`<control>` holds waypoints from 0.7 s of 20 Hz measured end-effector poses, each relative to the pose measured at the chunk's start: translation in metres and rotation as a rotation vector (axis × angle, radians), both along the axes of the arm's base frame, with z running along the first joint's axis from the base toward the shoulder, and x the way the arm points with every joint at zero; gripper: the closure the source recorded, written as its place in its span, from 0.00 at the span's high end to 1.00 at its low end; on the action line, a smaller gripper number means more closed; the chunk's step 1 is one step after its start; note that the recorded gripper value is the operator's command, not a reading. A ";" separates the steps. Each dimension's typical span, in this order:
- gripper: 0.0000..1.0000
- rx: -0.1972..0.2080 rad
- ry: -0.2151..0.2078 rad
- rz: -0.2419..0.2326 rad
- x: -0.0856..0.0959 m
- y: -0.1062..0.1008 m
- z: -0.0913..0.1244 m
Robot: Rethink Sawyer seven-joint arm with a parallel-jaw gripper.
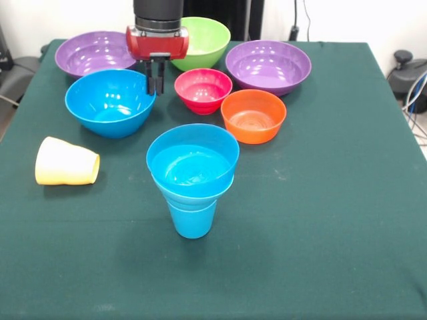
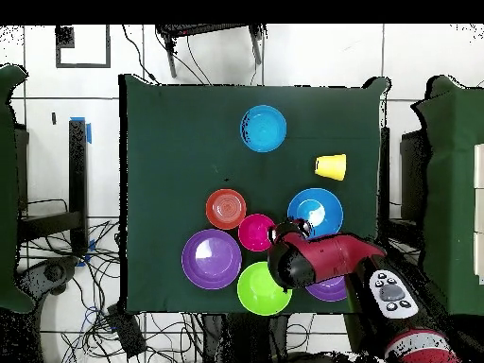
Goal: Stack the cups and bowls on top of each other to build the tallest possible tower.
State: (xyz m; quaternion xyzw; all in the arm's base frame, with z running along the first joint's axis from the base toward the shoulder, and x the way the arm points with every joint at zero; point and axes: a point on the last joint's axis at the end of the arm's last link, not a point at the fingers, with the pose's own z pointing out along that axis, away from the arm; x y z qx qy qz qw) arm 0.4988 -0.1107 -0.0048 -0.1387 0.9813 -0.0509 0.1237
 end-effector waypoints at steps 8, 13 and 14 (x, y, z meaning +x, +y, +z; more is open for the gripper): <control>0.00 -0.036 -0.053 0.001 0.016 -0.009 0.027; 0.00 -0.074 -0.112 -0.002 0.033 -0.011 0.062; 0.00 -0.086 -0.129 0.001 0.038 -0.010 0.073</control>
